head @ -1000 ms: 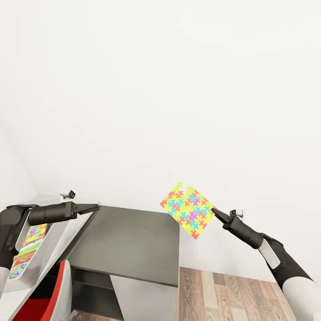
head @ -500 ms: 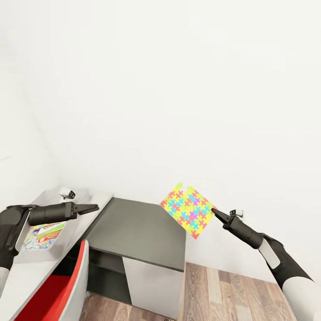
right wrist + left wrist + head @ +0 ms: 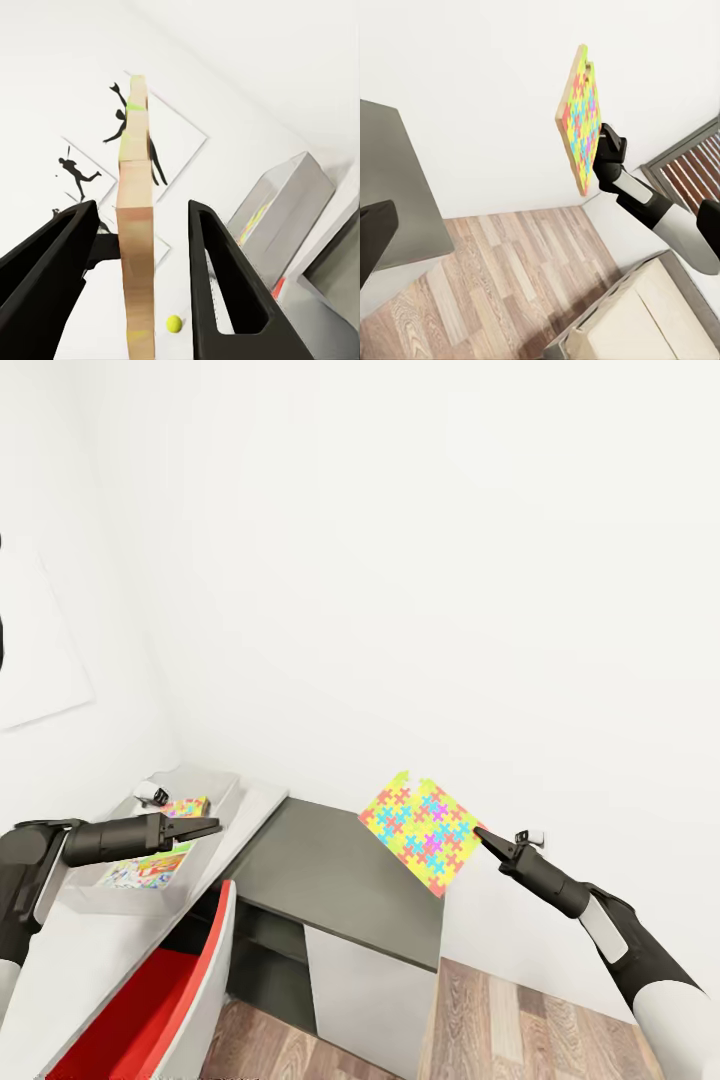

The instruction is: Put all the toys in the child's room - the three board games (two on the bed and one on the table), the two jigsaw puzzles on the table, and the tennis ball on the table - inside the toy box on the table in the child's room.

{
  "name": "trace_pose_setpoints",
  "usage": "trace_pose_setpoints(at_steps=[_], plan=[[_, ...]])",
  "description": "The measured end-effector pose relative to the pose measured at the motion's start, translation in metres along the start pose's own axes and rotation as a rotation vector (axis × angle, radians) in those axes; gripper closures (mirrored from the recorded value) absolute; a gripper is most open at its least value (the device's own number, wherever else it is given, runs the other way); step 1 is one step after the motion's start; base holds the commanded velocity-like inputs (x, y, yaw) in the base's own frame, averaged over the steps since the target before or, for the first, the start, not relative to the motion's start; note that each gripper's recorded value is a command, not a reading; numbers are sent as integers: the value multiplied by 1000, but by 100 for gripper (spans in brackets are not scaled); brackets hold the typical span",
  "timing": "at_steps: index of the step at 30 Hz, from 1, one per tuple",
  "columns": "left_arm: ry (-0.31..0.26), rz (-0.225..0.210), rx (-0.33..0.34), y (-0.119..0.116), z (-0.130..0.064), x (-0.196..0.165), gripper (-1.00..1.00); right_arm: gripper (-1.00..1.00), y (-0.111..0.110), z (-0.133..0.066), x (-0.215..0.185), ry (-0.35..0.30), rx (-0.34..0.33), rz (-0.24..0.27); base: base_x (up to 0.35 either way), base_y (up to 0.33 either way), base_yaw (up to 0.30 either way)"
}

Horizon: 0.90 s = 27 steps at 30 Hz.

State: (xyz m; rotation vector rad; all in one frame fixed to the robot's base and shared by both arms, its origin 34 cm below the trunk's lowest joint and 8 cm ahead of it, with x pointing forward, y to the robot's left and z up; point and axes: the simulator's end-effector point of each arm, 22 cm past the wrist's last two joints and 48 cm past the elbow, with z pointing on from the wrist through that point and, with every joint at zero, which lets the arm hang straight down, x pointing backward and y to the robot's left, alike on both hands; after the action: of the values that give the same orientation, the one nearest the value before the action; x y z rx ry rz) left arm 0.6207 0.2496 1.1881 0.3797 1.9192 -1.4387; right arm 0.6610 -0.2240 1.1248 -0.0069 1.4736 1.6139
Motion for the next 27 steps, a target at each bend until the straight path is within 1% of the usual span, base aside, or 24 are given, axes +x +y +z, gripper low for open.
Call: trace_pose_setpoints(at_steps=[12, 16, 23, 27], plan=[[-5, 12, -4, -5, -5, -3, -100, 100, 6, 1, -2, 3, -4, -11, 0, 10, 235], [-5, 7, -6, -5, -6, 0, -100, 100, 8, 2, -2, 4, -7, -15, 0, 0, 235], [-12, 10, -8, -7, -9, -1, -100, 100, 10, 2, -3, 6, -7, -20, 0, 78, 235], [-14, 26, -6, -9, -9, -2, -100, 100, 12, 3, -4, 7, -8, -23, 0, 9, 235]])
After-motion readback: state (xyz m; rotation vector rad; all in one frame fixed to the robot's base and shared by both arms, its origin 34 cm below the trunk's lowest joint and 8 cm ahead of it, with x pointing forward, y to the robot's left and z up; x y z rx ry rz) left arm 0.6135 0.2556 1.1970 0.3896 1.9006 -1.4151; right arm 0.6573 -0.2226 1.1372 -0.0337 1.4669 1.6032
